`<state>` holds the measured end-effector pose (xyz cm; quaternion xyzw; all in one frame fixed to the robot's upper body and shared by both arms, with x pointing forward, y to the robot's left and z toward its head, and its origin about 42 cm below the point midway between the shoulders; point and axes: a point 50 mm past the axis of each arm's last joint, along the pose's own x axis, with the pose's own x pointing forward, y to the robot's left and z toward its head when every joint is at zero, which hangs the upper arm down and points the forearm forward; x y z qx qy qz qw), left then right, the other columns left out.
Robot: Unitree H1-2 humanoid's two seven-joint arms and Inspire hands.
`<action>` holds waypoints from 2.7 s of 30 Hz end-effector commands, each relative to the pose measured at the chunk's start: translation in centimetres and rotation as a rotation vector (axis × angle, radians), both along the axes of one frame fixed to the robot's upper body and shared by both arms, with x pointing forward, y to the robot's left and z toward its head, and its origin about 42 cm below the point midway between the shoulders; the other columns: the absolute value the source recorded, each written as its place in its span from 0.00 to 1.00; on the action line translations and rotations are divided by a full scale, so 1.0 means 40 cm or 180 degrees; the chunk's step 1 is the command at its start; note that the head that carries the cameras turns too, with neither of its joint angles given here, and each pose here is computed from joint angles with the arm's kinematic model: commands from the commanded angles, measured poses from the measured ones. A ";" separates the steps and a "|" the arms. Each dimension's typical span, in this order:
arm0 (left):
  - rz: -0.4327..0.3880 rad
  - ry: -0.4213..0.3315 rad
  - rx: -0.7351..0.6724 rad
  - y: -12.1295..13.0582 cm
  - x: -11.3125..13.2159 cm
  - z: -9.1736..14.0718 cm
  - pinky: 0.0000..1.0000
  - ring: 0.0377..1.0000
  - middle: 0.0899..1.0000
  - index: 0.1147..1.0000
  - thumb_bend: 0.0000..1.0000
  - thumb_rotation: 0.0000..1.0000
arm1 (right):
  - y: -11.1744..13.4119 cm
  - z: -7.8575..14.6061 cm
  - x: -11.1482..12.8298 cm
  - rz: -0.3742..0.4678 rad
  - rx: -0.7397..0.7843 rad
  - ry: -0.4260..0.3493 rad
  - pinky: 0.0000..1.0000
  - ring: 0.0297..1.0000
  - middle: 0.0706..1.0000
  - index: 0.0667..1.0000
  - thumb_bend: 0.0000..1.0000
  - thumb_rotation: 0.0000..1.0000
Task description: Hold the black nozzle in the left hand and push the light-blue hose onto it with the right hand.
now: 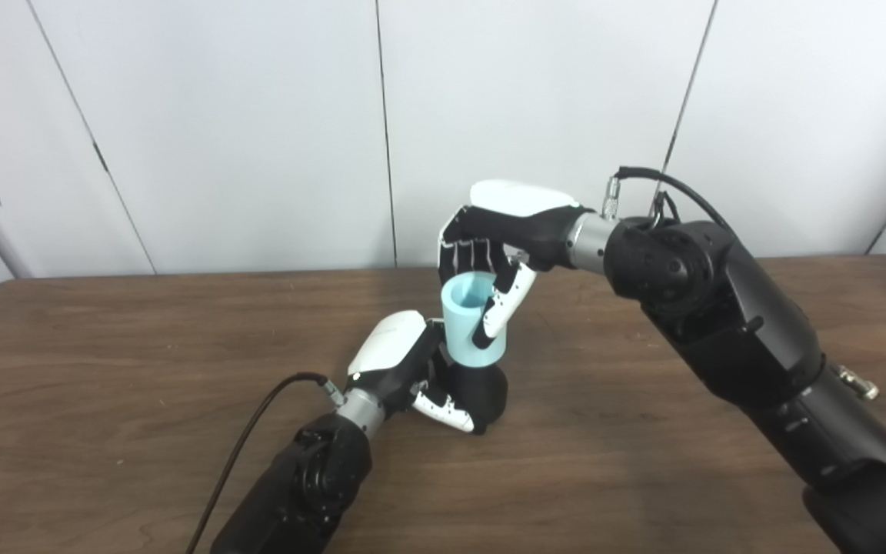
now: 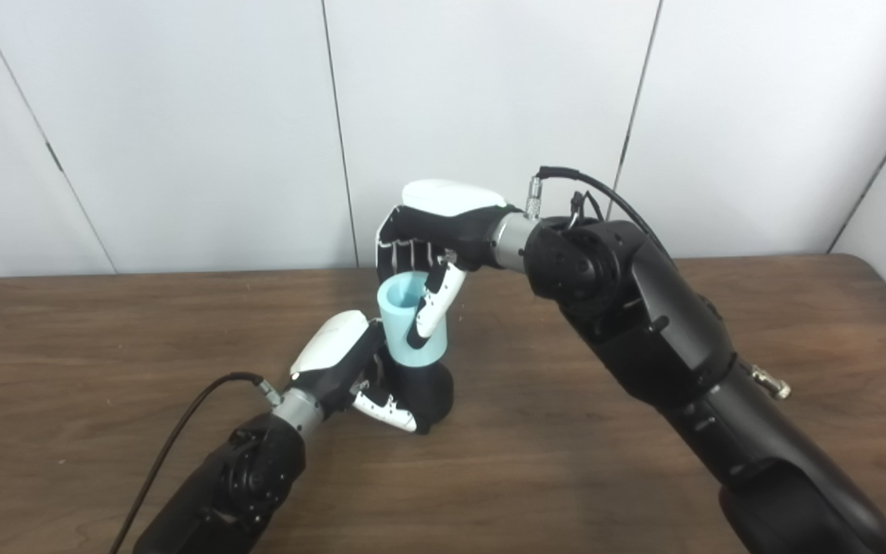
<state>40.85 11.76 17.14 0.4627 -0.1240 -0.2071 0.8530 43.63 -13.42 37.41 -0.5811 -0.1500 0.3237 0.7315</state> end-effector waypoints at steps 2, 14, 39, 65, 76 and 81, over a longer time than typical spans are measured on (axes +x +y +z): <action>-0.0057 0.0057 0.0058 -0.008 0.001 0.000 0.33 0.38 0.40 0.43 0.52 0.00 | 0.008 -0.012 -0.006 0.0137 -0.0123 0.0098 0.41 0.45 0.45 0.43 0.52 0.00; -0.0041 0.0039 0.0043 0.004 0.003 0.003 0.27 0.36 0.35 0.46 0.52 0.00 | -0.036 -0.001 -0.008 -0.0014 0.0037 0.0047 0.39 0.43 0.43 0.46 0.52 0.00; -0.0048 0.0066 0.0064 0.002 0.013 0.003 0.29 0.38 0.41 0.43 0.53 0.00 | -0.095 0.006 -0.073 0.0567 0.0922 -0.0117 0.68 0.85 0.89 0.86 0.89 0.09; -0.0040 0.0063 0.0069 0.010 0.021 0.006 0.27 0.34 0.42 0.42 0.53 0.00 | -0.151 0.034 -0.134 0.0442 0.0516 -0.0635 0.97 1.00 1.00 1.00 0.95 0.34; -0.0024 0.0057 0.0098 0.011 0.024 0.007 0.25 0.33 0.42 0.42 0.53 0.00 | -0.161 0.010 -0.152 0.0727 -0.0004 -0.0514 1.00 1.00 1.00 1.00 0.79 0.80; -0.0030 0.0043 0.0081 0.011 0.022 0.014 0.27 0.36 0.42 0.42 0.53 0.00 | -0.154 0.000 -0.153 0.0778 -0.0034 -0.0494 1.00 1.00 1.00 1.00 0.79 0.83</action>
